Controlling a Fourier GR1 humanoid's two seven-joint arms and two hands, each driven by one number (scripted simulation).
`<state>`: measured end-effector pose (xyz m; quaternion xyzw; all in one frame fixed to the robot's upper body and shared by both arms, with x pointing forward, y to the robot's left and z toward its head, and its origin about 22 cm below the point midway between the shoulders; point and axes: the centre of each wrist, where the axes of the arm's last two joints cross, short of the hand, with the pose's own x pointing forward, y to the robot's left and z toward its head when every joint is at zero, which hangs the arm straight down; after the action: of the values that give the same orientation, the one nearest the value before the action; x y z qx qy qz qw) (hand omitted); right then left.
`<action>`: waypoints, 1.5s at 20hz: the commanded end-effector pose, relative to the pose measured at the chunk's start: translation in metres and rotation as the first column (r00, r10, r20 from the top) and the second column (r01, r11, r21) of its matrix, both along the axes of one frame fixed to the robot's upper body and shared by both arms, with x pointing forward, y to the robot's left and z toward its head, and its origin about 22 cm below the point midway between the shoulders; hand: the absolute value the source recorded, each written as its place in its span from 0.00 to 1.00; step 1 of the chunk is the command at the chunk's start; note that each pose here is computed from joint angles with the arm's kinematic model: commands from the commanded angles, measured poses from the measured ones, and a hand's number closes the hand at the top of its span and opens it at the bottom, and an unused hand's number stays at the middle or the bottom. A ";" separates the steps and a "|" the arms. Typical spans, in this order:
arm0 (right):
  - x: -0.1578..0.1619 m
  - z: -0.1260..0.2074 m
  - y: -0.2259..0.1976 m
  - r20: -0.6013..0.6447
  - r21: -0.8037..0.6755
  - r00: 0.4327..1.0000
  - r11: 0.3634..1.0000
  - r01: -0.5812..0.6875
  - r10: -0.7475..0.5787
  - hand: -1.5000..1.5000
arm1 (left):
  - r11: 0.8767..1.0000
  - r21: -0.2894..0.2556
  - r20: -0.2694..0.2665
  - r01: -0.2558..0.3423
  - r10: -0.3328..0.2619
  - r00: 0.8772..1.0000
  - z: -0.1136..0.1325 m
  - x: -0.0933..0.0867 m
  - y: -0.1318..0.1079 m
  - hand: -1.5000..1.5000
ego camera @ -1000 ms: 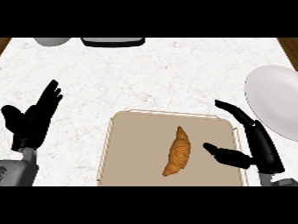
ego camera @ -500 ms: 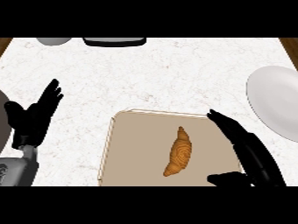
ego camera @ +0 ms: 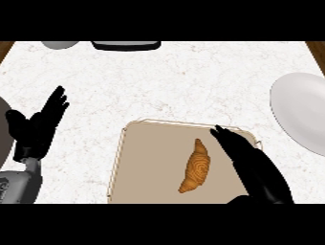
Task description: Pick the croissant from the tray and place it in the plate
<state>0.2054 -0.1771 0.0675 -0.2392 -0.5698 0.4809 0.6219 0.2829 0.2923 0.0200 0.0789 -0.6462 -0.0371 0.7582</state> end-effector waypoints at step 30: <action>0.064 -0.043 0.076 -0.250 -0.437 0.966 0.898 -0.046 -0.072 0.00 | 1.000 -0.002 0.008 -0.005 0.005 1.000 -0.003 0.007 -0.003 0.50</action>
<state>0.2537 -0.1088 0.0263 -0.3089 -0.3778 0.6087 0.6256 0.2870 0.2863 0.0190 0.0793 -0.6472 -0.0362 0.7574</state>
